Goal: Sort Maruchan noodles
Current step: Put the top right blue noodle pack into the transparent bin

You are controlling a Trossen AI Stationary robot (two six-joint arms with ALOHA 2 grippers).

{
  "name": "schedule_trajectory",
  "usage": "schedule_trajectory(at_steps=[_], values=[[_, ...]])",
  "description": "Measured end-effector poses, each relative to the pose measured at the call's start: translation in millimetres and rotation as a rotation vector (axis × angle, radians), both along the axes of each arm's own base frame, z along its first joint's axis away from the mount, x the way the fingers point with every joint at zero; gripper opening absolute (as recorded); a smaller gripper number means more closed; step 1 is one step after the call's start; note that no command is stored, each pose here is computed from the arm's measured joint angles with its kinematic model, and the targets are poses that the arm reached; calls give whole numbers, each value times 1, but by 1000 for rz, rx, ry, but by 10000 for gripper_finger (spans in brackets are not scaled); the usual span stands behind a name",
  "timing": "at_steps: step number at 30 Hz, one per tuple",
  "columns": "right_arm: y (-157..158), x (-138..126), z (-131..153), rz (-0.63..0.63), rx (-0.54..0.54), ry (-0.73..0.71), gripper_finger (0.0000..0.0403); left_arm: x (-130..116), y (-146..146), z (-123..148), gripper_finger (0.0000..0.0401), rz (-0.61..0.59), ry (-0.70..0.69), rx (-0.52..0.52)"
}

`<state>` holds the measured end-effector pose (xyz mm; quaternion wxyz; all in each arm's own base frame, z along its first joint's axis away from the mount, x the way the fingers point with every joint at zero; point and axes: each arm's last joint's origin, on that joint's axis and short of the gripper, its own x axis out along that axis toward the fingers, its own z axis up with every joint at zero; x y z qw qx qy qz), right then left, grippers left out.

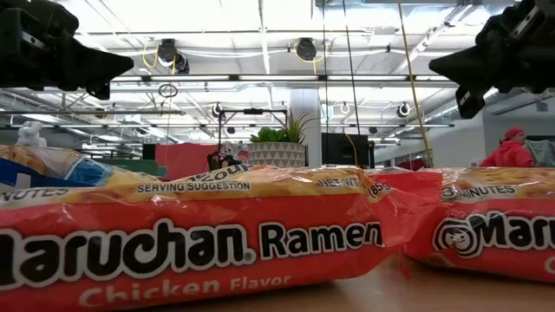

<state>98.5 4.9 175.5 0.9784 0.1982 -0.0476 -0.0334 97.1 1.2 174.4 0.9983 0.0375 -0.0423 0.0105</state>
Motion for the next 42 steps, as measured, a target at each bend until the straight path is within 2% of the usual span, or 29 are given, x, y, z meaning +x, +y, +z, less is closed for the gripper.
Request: schedule_trajectory(at_steps=[3,7,10,13,21,28,36,42], values=[[0,4,0,-27,62,10,0,0,0,0,26,0,-2,1],[1,13,-13,-90,67,170,0,-1,0,5,26,11,-46,78],[3,23,7,-137,44,209,0,-1,0,7,26,19,-74,128],[5,38,22,-195,-14,310,0,-1,0,10,26,32,-98,169],[10,84,39,-269,-155,662,10,0,1,1,26,33,-11,43],[10,103,42,-404,-141,878,81,0,1,-1,26,27,5,-28],[8,87,29,-520,-21,1077,196,0,1,-5,26,16,47,-186],[7,72,22,-608,155,1172,243,0,1,-5,26,11,45,-260]])
